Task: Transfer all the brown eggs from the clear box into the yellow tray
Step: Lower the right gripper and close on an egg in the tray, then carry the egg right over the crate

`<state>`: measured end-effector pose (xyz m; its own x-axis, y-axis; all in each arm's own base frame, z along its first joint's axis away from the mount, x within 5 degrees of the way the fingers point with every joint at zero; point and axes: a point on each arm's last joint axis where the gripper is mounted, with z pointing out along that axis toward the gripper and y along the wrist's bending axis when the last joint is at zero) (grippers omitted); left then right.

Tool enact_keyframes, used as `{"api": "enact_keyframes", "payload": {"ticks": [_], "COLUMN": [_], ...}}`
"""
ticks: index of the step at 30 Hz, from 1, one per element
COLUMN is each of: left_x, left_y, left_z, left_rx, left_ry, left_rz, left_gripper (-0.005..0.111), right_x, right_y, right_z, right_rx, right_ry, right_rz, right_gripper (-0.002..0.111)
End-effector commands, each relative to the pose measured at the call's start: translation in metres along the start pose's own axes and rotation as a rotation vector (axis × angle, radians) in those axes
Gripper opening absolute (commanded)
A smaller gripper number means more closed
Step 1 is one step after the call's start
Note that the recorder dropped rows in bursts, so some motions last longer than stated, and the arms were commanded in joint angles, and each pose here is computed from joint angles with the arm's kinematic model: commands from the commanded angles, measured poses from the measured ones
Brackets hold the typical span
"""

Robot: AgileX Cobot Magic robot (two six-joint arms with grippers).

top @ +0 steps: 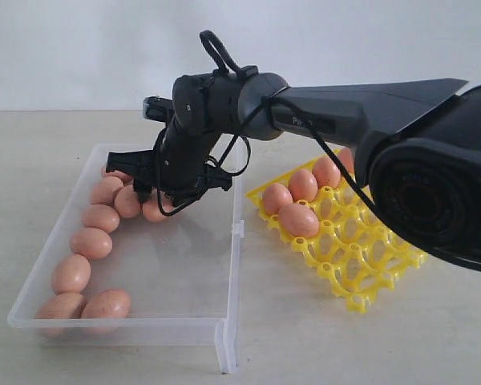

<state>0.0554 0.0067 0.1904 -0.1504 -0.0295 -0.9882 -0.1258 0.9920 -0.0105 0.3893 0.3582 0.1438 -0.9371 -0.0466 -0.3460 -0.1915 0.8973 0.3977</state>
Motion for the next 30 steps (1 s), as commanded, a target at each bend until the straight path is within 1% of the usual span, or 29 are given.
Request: {"api": "enact_keyframes", "payload": {"ticks": [1, 4, 8, 10, 12, 14, 17, 20, 21, 22, 23, 24, 25, 26, 27, 28, 29, 30], "left_x": [-0.002, -0.002, -0.002, -0.002, -0.002, -0.002, -0.002, -0.002, -0.002, -0.002, -0.002, -0.002, -0.002, -0.002, -0.002, -0.002, -0.002, -0.002], "left_y": [0.0, 0.0, 0.0, 0.0, 0.0, 0.0, 0.0, 0.0, 0.0, 0.0, 0.0, 0.0, 0.0, 0.0, 0.0, 0.0, 0.0, 0.0], "left_z": [-0.001, -0.001, -0.001, -0.001, -0.001, -0.001, -0.001, -0.001, -0.001, -0.001, -0.001, -0.001, -0.001, -0.001, -0.001, -0.001, -0.001, -0.001], "left_rx": [0.005, 0.005, 0.005, 0.005, 0.005, 0.005, 0.005, 0.005, 0.005, 0.005, 0.005, 0.005, 0.005, 0.005, 0.005, 0.005, 0.005, 0.005], "left_ry": [-0.008, -0.008, -0.008, -0.008, -0.008, -0.008, -0.008, -0.008, -0.008, -0.008, -0.008, -0.008, -0.008, -0.008, -0.008, -0.008, -0.008, -0.008], "left_rz": [-0.004, -0.004, -0.004, -0.004, -0.004, -0.004, -0.004, -0.004, -0.004, -0.004, -0.004, -0.004, -0.004, -0.004, -0.004, -0.004, -0.004, -0.004], "left_gripper": [-0.004, -0.004, -0.004, -0.004, -0.004, -0.004, -0.004, -0.004, -0.004, -0.004, -0.004, -0.004, -0.004, -0.004, -0.004, -0.004, -0.004, -0.004], "right_x": [-0.005, -0.001, 0.012, 0.023, 0.032, 0.042, 0.054, 0.068, 0.079, 0.086, 0.098, 0.103, 0.11, 0.112, 0.11, 0.109, 0.105, 0.098], "right_y": [0.006, 0.009, 0.011, 0.015, 0.025, 0.035, 0.049, 0.041, 0.026, 0.016, -0.008, -0.022, -0.049, -0.066, -0.098, -0.124, -0.141, -0.163], "right_z": [-0.02, -0.029, -0.037, -0.042, -0.05, -0.06, -0.088, -0.109, -0.125, -0.134, -0.152, -0.163, -0.182, -0.192, -0.211, -0.222, -0.23, -0.238], "right_rx": [-0.009, 0.019, 0.153, 0.183, 0.132, 0.047, -0.097, -0.198, -0.249, -0.268, -0.297, -0.309, -0.312, -0.297, -0.234, -0.144, -0.058, 0.066], "right_ry": [0.002, 0.042, 0.029, -0.003, -0.067, -0.14, -0.297, -0.414, -0.484, -0.513, -0.584, -0.626, -0.709, -0.75, -0.819, -0.861, -0.894, -0.924], "right_rz": [-0.012, -0.049, -0.196, -0.25, -0.303, -0.341, -0.379, -0.376, -0.359, -0.345, -0.319, -0.299, -0.259, -0.241, -0.201, -0.209, -0.257, -0.347], "right_gripper": [0.0, 0.0, 0.0, 0.0, 0.0, 0.0, 0.0, 0.0, 0.0, 0.0, 0.0, 0.0, 0.0, 0.0, 0.0, 0.0, 0.0, 0.0]}}
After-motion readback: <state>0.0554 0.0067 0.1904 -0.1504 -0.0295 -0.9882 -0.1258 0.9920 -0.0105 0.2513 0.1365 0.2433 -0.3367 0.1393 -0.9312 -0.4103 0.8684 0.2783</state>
